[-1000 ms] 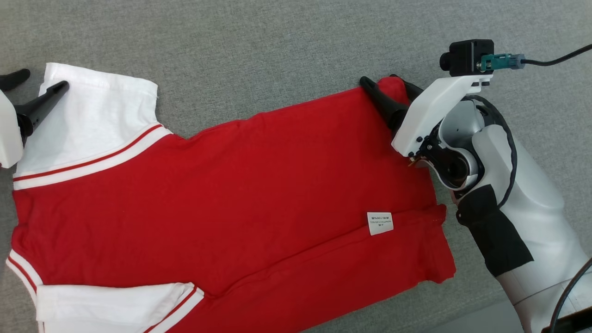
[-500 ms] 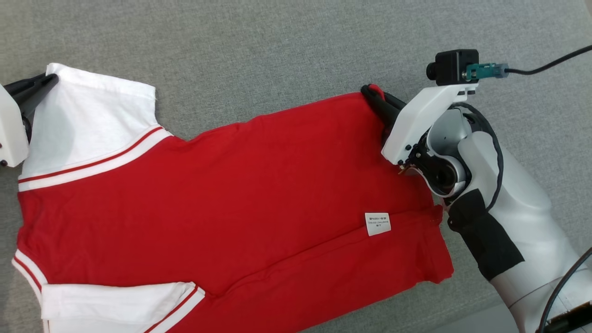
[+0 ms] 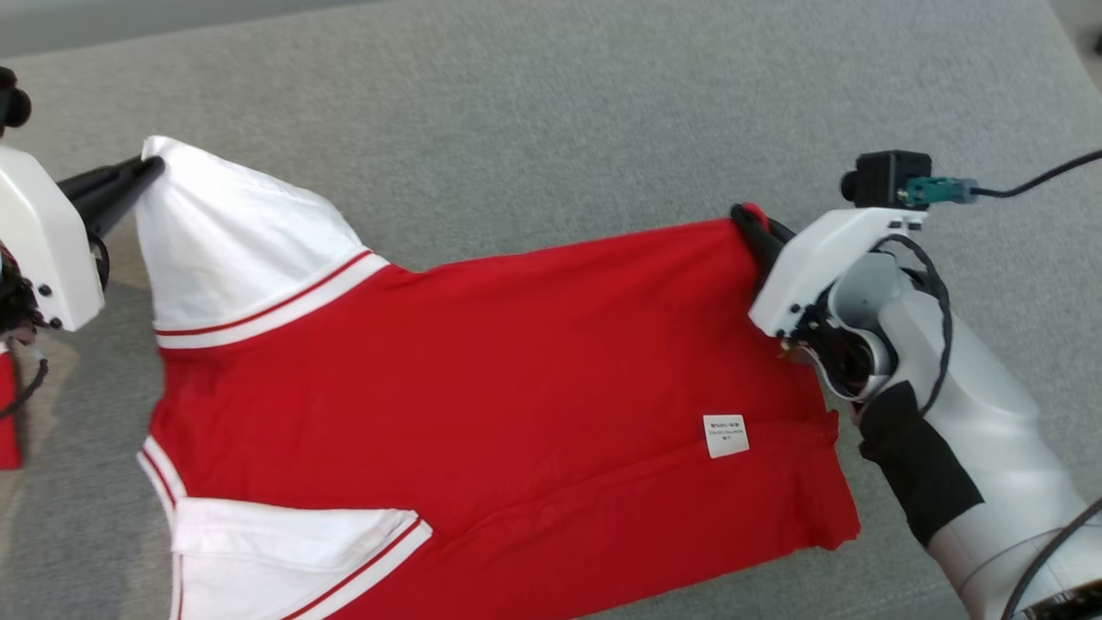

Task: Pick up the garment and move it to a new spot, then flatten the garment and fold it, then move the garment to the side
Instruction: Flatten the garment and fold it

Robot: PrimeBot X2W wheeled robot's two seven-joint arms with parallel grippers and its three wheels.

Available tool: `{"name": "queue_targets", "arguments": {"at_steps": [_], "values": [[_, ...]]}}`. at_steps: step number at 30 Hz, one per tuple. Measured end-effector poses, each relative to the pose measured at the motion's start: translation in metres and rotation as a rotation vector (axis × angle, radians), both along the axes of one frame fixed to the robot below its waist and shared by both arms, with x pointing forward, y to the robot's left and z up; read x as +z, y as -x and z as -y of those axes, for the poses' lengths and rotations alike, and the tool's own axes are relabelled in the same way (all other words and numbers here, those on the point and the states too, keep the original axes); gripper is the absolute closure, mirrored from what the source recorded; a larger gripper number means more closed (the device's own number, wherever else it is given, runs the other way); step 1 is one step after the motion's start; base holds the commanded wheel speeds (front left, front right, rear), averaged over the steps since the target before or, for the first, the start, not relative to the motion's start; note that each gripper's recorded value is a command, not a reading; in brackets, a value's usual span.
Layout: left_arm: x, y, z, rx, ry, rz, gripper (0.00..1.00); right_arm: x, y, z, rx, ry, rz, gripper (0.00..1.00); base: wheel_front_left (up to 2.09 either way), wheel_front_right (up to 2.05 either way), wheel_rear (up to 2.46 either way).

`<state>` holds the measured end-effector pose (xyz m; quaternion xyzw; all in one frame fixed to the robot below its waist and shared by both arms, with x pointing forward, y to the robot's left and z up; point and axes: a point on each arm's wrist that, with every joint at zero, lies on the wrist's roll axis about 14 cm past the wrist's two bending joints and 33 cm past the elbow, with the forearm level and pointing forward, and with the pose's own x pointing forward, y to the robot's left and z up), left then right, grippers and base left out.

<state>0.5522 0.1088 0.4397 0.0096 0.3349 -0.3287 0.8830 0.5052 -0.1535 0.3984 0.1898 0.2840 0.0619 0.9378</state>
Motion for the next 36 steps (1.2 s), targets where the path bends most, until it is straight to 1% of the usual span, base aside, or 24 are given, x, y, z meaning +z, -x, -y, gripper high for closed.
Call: {"name": "queue_targets", "arguments": {"at_steps": [4, 8, 11, 15, 22, 27, 30, 36], "values": [[0.017, 0.016, -0.008, 0.016, 0.004, 0.008, 1.00, 0.007, 0.005, 0.009, -0.021, 0.011, 0.010, 1.00, 0.00, 0.00, 0.00], [0.035, 0.031, -0.009, 0.021, 0.029, 0.023, 1.00, 0.019, 0.008, 0.005, -0.013, 0.008, 0.028, 1.00, 0.00, 0.00, 0.00], [0.042, 0.047, -0.008, 0.018, 0.037, -0.005, 1.00, 0.028, 0.011, 0.000, 0.008, 0.002, 0.028, 1.00, 0.00, 0.00, 0.00], [0.049, 0.068, -0.011, 0.007, 0.024, -0.064, 1.00, 0.034, 0.021, -0.006, 0.055, -0.002, -0.009, 1.00, 0.00, 0.00, 0.00], [0.053, 0.108, -0.011, -0.019, 0.024, -0.225, 1.00, 0.035, 0.044, -0.003, 0.111, -0.009, -0.106, 1.00, 0.00, 0.00, 0.00], [0.041, 0.141, -0.013, -0.051, 0.013, -0.401, 1.00, 0.031, 0.055, -0.008, 0.163, -0.004, -0.157, 1.00, 0.00, 0.00, 0.00], [0.036, 0.151, -0.013, -0.073, 0.001, -0.454, 1.00, 0.031, 0.057, -0.008, 0.189, 0.013, -0.166, 1.00, 0.00, 0.00, 0.00], [0.022, 0.171, -0.028, -0.083, -0.058, -0.553, 1.00, 0.029, 0.056, 0.003, 0.191, 0.057, -0.162, 1.00, 0.00, 0.00, 0.00]]}}
